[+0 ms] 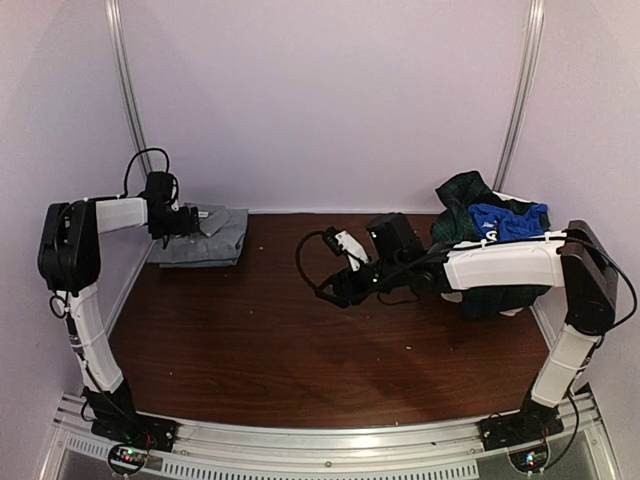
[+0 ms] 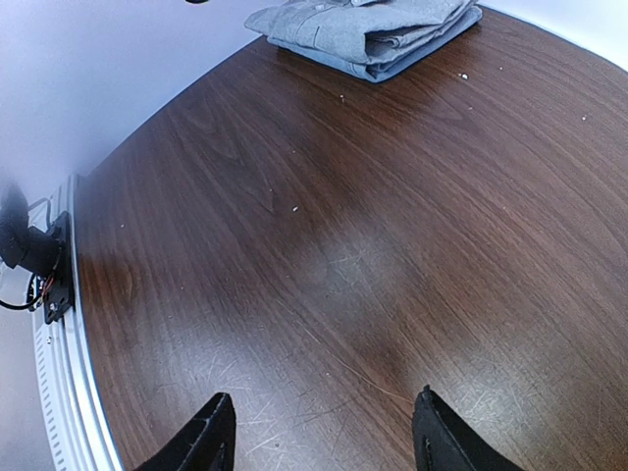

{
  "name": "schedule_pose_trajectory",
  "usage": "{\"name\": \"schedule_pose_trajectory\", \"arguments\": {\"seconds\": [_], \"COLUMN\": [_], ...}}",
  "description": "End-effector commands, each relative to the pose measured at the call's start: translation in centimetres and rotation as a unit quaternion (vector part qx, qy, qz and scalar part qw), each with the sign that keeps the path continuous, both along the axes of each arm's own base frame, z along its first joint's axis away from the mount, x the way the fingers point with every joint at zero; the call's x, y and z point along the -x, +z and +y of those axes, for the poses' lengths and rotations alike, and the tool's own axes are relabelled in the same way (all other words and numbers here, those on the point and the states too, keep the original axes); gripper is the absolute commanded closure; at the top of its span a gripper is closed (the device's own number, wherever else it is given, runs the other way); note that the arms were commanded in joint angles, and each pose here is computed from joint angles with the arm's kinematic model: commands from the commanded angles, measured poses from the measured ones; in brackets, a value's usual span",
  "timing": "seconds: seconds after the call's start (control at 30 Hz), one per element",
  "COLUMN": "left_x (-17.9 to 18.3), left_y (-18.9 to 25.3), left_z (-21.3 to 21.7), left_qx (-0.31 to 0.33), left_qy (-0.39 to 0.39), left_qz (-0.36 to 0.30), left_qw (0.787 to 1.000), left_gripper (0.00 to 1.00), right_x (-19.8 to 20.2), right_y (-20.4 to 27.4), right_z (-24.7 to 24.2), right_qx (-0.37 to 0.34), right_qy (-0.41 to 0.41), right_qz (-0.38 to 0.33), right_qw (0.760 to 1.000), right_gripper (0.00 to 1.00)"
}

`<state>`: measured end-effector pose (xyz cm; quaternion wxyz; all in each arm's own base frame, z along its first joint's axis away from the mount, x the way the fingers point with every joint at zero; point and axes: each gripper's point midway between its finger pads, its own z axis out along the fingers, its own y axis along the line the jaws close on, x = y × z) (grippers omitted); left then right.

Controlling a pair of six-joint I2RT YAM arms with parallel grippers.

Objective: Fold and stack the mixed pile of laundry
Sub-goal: Smooth out the square-folded shirt at the corner of the board.

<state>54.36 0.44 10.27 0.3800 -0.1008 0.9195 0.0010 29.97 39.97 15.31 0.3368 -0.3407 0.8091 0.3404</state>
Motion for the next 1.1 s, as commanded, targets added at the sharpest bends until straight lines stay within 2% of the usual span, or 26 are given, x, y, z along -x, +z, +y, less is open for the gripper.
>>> {"name": "schedule_pose_trajectory", "arguments": {"seconds": [0.0,0.27,0.53,0.73,0.83,0.9,1.07], "left_x": [-0.6,-0.1,-1.4,-3.6,-4.5,-5.2,-6.7], "left_y": [5.4,-0.4,-6.9,-6.3,-6.6,-6.1,-2.6], "left_z": [-2.3,-6.6,-5.7,-3.5,-2.3,-2.2,-2.4], "left_qx": [-0.06,-0.078,-0.102,-0.095,-0.056,-0.042,-0.07], "left_qy": [-0.019,-0.049,-0.01,0.028,0.027,0.012,-0.033], "left_qz": [-0.064,0.0,0.082,0.086,0.087,0.08,0.055], "left_qw": [0.996,0.996,0.991,0.991,0.994,0.996,0.995], "left_gripper": [0.02,0.02,0.02,0.02,0.02,0.02,0.02], "right_x": [0.3,0.2,0.1,0.0,-0.1,-0.1,-0.2], "right_y": [1.1,0.9,0.3,0.1,0.2,0.3,1.3], "right_z": [-0.4,-0.4,-0.9,-1.3,-1.4,-1.5,-1.7], "right_qx": [-0.01,-0.009,0.001,0.004,0.006,0.005,-0.003], "right_qy": [0.002,0.001,-0.006,-0.01,-0.012,-0.013,-0.015], "right_qz": [-0.002,-0.001,0.002,0.004,0.002,0.001,-0.006], "right_qw": [1.0,1.0,1.0,1.0,1.0,1.0,1.0], "right_gripper": [0.38,0.38,0.37,0.37,0.36,0.36,0.35]}}
